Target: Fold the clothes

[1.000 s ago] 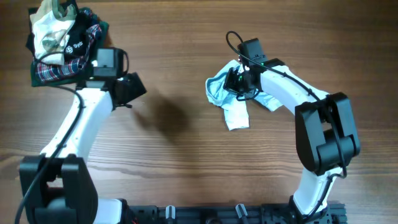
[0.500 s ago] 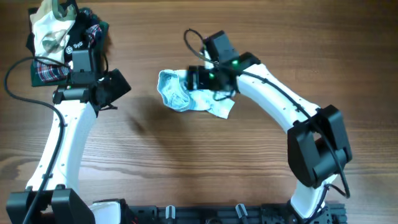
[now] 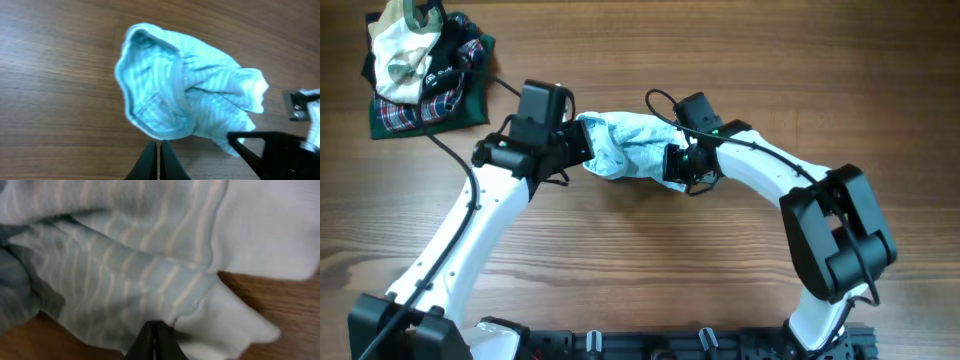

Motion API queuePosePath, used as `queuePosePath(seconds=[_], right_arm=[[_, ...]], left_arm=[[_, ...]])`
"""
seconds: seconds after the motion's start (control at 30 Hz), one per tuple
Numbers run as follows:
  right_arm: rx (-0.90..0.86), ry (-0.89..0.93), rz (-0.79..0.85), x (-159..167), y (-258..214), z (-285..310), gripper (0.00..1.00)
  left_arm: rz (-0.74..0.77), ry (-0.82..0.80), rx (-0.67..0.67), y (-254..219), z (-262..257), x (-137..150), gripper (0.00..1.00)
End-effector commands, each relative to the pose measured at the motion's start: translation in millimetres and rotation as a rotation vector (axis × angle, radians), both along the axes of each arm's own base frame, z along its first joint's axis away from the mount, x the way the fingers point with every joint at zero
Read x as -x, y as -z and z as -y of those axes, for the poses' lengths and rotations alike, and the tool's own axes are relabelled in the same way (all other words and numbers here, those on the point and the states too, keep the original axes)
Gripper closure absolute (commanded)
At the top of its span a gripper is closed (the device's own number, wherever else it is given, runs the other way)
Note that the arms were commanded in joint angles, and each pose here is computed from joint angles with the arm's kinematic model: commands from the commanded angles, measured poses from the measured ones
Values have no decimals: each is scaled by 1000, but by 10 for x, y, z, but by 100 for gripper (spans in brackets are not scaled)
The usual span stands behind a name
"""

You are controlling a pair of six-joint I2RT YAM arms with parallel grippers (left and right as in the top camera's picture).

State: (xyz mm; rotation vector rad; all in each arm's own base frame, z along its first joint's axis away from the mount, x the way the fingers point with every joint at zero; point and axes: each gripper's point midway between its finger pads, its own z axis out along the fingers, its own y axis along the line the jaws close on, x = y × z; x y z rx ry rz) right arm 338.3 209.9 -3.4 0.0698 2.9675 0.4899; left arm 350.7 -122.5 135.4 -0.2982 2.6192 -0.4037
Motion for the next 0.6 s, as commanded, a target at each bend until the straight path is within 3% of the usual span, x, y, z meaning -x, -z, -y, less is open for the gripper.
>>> queuePosePath(seconds=[0.0,0.1,0.23,0.4,0.57], right_arm=[[42,27,-40,124,264,106,96],[30,39,-27,72,293,78,96],[34,38,-33,82,320,83,96],[34,37,-32,82,320,83,96],[33,33,-29,75,318,80,96]], left_arm=[[-7,-42,64,-43,192,19,96],[-108,-144,125,182,377,68,92],[-209,-80,195,563,760,71,71],[-273,-91,206,866,842,49,70],[-255,-130,121,1009,701,-7,71]])
